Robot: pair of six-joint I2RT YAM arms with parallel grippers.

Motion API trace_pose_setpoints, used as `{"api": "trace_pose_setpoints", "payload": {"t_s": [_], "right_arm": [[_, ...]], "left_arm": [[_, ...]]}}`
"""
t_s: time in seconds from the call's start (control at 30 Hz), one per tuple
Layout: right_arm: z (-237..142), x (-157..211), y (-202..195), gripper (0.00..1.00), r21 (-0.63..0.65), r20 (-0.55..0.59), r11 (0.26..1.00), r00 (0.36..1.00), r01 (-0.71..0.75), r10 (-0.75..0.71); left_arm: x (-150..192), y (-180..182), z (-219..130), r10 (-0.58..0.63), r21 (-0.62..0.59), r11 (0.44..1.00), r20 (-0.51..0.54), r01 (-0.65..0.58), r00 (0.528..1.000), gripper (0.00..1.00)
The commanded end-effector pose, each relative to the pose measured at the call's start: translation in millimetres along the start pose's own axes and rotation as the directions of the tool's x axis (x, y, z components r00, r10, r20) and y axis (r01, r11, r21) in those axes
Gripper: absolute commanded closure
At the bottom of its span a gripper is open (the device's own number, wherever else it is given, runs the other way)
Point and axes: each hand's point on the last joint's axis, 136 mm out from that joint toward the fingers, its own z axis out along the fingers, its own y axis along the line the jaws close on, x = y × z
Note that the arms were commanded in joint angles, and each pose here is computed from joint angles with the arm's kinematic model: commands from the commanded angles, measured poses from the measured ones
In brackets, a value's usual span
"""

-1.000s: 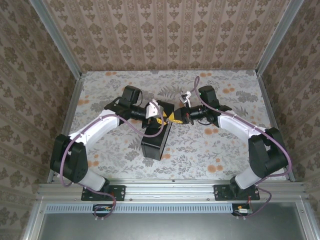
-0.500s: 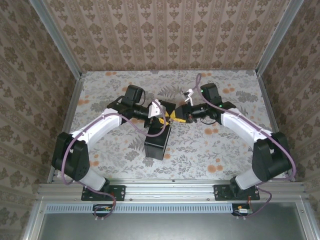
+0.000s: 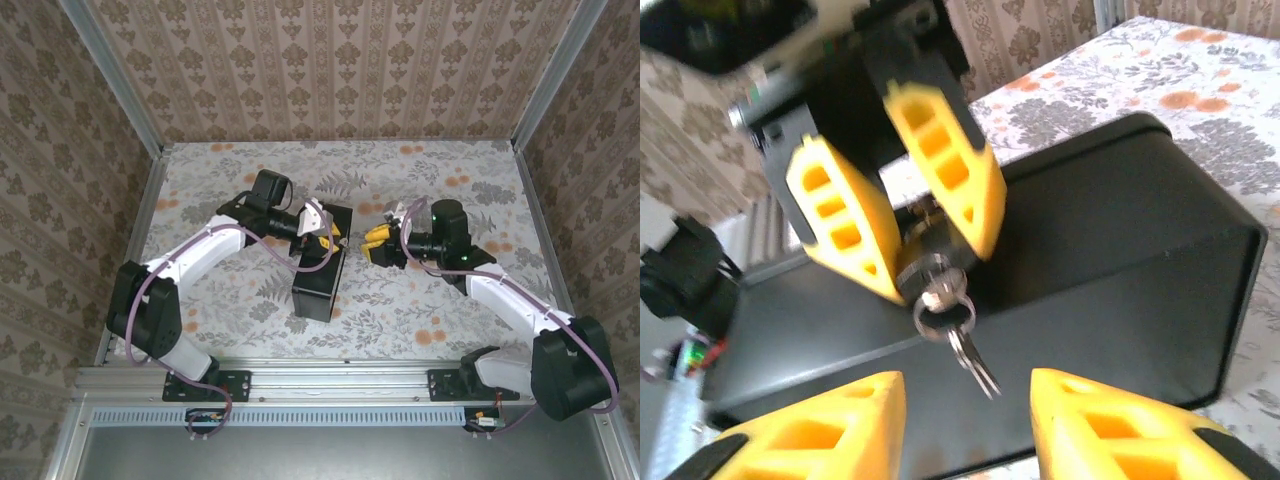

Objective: Unlock the padlock with the key

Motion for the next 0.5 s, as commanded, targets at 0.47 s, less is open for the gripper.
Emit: {"api": "trace_pose_setpoints", "payload": {"t_s": [0.47], "right_arm": [[26, -29, 7, 0.60, -0.016, 0.054, 0.921, 0.920, 0.388, -0.387]], "left_arm": [[-30, 9, -8, 0.081, 0.018, 0.996, 0.088, -0.083, 0.993, 0.90]]}}
